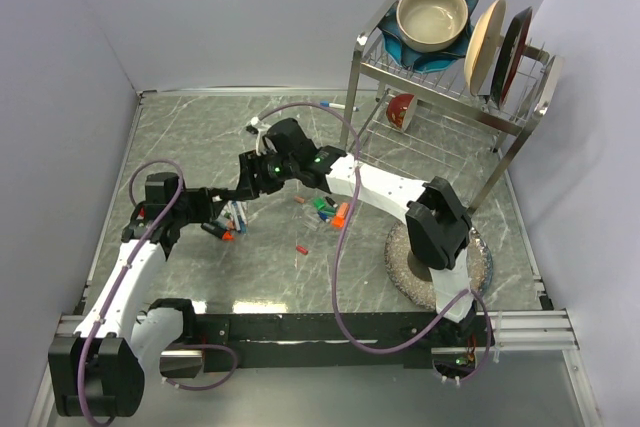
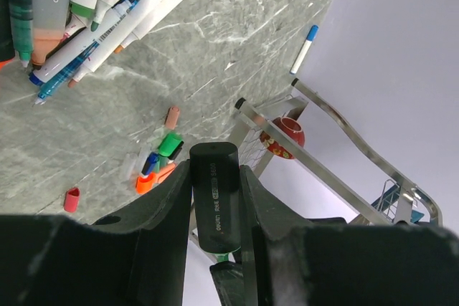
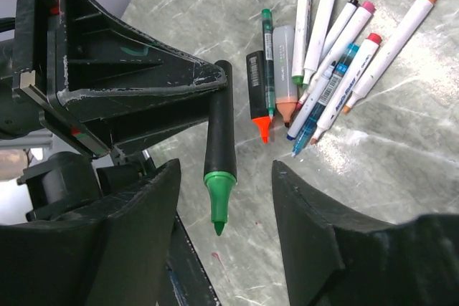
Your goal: Open the pen caps
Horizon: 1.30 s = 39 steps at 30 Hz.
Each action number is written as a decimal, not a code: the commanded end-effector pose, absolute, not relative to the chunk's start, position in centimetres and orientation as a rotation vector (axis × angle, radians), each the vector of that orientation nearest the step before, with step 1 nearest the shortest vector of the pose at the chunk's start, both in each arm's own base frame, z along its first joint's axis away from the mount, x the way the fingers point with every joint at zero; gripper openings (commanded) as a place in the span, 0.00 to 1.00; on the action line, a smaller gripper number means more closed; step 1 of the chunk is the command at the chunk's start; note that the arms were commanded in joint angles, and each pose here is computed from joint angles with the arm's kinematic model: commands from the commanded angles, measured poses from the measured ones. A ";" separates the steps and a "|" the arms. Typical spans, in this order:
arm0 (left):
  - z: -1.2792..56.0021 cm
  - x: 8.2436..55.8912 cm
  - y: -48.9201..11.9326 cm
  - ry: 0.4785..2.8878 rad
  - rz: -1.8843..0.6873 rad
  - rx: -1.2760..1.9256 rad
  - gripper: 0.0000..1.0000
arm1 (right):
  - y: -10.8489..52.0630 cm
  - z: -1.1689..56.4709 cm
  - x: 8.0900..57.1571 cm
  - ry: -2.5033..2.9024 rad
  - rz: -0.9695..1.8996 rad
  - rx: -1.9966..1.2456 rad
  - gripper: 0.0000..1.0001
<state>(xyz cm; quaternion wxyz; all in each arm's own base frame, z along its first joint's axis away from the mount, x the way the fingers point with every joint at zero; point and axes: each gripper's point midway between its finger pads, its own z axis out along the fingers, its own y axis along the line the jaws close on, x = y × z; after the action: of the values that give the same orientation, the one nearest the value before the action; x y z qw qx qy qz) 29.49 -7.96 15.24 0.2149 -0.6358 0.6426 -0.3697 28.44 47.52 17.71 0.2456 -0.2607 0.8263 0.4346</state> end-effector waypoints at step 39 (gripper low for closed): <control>27.2 28.5 0.1 1.712 -0.350 -0.573 0.99 | 34.4 19.8 51.2 1.766 -0.497 -1.362 0.00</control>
<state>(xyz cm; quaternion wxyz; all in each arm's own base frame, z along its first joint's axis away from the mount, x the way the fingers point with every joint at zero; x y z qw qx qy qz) 28.35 -1.18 24.89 0.5334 -0.3621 0.7295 -0.2284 46.35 40.60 19.30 0.4609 -0.5035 0.7298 -0.0379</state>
